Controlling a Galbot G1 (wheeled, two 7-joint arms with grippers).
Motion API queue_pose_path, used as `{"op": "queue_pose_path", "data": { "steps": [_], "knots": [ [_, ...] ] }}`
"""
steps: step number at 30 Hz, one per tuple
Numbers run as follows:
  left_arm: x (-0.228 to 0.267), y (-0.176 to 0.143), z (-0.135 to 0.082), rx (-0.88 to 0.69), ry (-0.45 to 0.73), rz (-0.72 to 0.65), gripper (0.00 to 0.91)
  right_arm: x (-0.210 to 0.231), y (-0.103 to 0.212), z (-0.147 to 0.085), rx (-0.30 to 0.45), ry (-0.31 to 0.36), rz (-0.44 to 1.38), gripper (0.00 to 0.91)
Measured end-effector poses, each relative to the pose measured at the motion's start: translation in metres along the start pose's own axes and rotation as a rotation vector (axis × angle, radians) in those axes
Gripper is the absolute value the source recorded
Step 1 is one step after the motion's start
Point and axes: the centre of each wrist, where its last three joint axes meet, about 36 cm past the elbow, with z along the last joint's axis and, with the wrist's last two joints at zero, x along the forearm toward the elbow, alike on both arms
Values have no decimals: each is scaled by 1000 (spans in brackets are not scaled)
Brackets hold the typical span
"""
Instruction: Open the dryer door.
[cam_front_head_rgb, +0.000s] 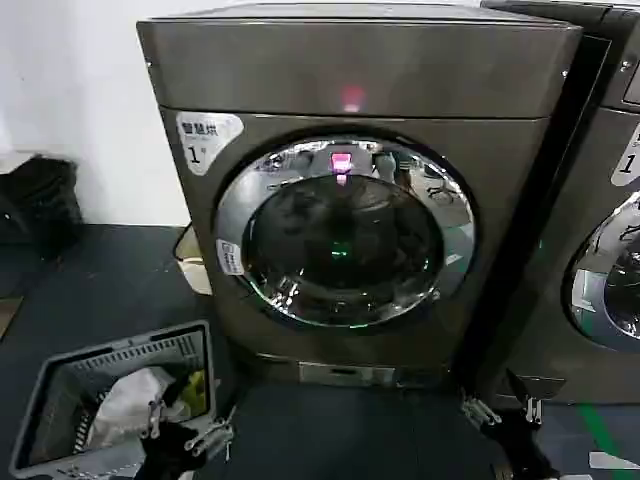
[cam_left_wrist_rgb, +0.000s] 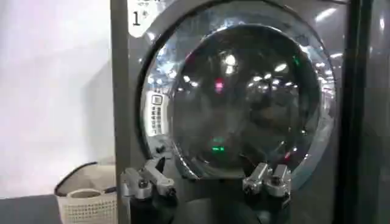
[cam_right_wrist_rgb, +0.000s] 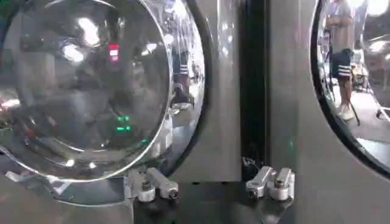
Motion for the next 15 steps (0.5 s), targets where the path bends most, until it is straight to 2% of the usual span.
{"op": "queue_pose_path", "data": {
  "steps": [2, 9, 15],
  "knots": [
    [0, 0, -1, 17, 1, -5, 907, -6, -5, -5, 14, -14, -58, 907],
    [0, 0, 3, 9, -8, 9, 907, -49, -18, -38, -31, -66, -260, 907],
    [3, 0, 7, 7, 17, 5, 907, -91, -23, -54, 33, -74, -411, 907]
  ]
}}
